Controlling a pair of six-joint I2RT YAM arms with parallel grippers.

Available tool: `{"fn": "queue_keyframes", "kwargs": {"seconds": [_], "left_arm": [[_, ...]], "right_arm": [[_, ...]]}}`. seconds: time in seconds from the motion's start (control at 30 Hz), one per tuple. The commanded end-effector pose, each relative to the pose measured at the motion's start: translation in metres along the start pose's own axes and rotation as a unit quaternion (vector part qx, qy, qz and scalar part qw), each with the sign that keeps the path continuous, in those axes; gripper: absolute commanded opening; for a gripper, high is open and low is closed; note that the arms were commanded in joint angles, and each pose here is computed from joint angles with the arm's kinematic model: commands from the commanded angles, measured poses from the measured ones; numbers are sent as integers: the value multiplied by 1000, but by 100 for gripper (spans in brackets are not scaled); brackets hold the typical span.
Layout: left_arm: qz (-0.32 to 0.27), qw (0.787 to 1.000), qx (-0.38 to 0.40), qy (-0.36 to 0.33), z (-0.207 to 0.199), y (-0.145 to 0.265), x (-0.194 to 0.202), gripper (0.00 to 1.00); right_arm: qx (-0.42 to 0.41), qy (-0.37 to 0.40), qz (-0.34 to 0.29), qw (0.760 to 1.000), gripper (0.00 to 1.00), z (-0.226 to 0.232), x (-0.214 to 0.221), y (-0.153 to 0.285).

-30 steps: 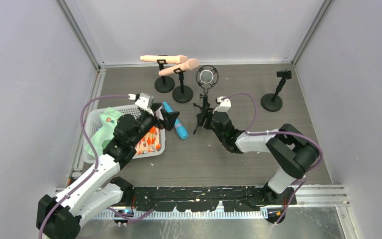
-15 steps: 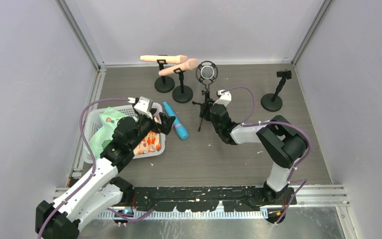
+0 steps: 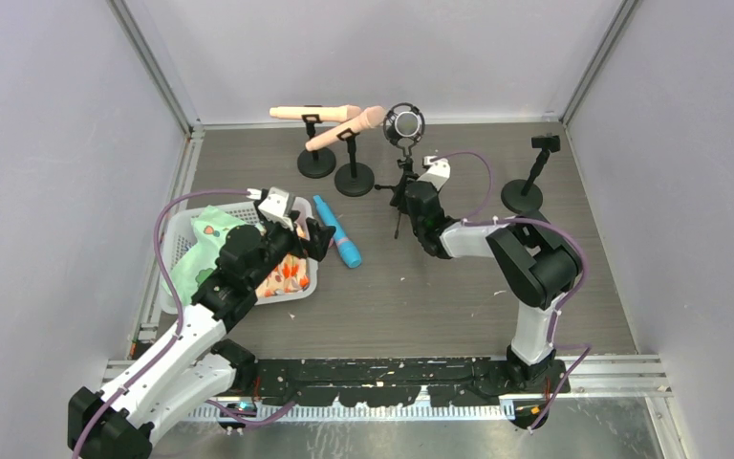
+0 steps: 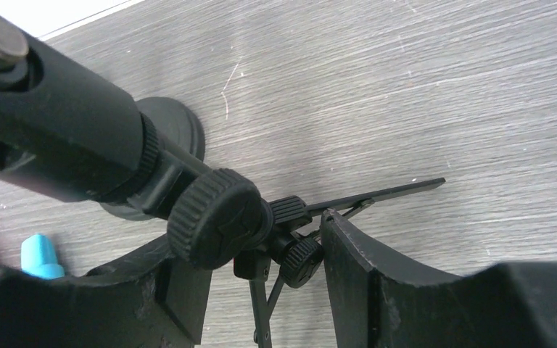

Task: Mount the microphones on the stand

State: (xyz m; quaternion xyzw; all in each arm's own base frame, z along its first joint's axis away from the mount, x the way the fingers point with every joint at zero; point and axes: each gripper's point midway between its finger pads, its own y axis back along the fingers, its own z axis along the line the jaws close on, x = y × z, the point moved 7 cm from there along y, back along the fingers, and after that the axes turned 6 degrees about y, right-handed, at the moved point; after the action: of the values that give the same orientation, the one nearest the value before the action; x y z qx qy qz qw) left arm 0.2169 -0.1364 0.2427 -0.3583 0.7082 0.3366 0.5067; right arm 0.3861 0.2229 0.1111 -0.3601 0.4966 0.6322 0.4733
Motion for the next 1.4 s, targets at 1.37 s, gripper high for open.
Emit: {"fn": "queue_keyframes", "kwargs": {"seconds": [1.37], "left_arm": [[-11,995,-88,55,11,-4,-14,96]], "right_arm": [[-79,23,-29,996,79,-26,-122,71]]}}
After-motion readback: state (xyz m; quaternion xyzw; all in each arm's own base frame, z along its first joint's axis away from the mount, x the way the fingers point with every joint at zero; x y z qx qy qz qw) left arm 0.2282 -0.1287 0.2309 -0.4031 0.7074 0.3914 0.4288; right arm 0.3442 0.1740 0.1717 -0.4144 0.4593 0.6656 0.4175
